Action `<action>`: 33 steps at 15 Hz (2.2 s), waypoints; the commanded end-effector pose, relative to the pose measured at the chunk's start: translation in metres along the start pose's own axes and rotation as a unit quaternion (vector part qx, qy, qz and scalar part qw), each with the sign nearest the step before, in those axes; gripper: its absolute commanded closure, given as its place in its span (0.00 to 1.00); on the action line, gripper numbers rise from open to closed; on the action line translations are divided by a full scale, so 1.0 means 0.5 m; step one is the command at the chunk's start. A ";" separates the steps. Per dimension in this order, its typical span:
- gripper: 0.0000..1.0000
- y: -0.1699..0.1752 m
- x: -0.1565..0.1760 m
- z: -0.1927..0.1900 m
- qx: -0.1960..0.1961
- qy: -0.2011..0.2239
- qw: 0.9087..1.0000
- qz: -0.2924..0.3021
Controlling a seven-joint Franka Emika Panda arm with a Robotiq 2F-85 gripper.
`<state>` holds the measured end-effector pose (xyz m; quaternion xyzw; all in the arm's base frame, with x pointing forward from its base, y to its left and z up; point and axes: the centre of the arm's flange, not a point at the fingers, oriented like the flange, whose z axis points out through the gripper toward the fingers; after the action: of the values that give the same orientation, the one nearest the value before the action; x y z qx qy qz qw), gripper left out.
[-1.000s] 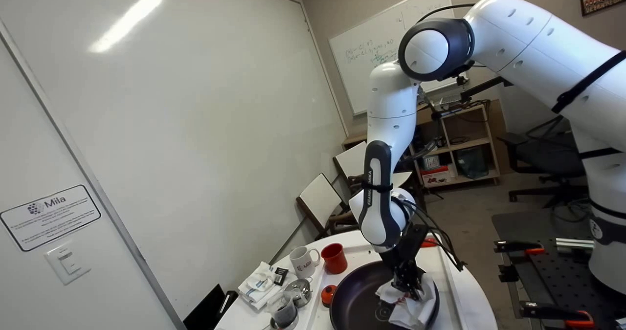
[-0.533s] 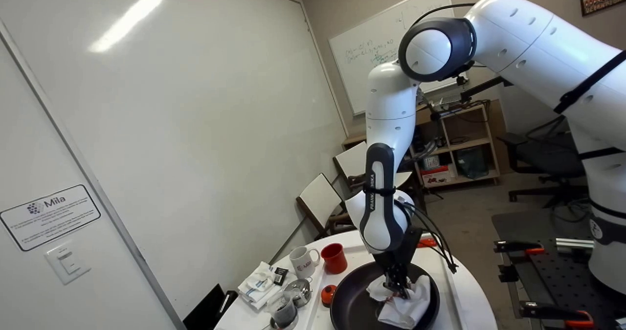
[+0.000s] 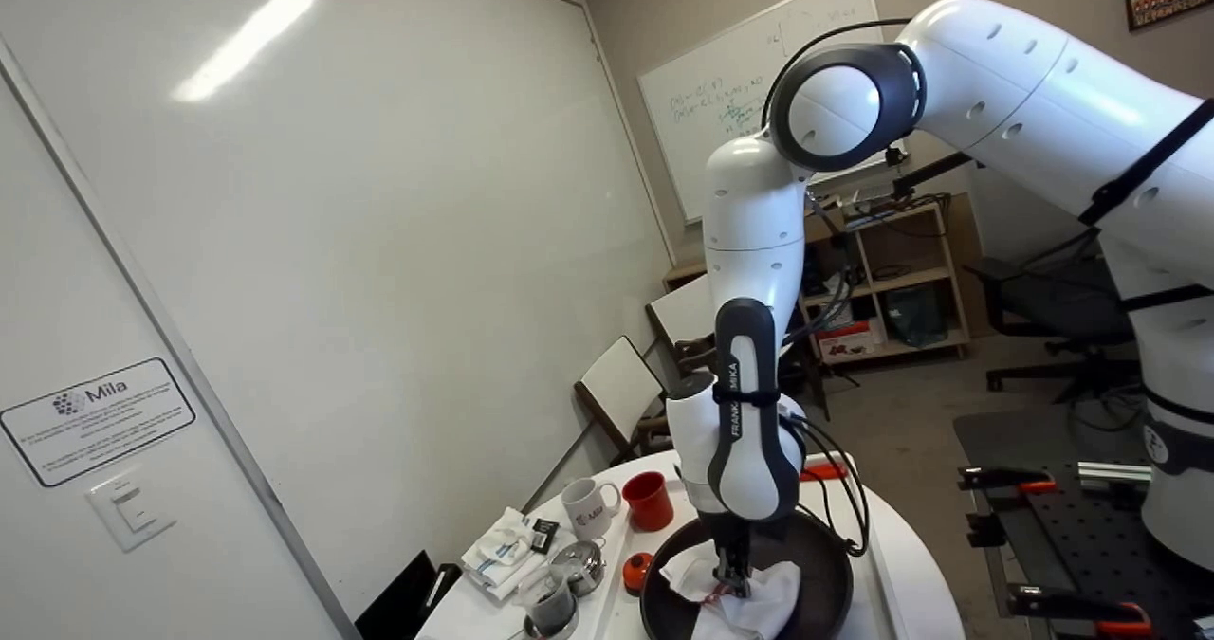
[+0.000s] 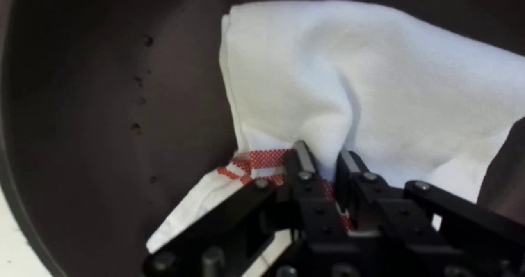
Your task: Use the napkin on the top to wipe the pan
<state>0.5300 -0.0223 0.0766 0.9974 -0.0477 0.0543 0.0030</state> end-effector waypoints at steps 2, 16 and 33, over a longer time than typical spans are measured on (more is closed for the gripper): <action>0.96 -0.068 -0.006 0.005 0.056 0.022 0.995 -0.085; 0.96 -0.014 -0.076 -0.053 0.059 -0.070 0.994 -0.064; 0.96 -0.010 -0.136 -0.190 0.021 -0.034 0.997 -0.066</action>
<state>0.4732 -0.0265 0.1258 0.9995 0.0063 -0.0067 -0.0296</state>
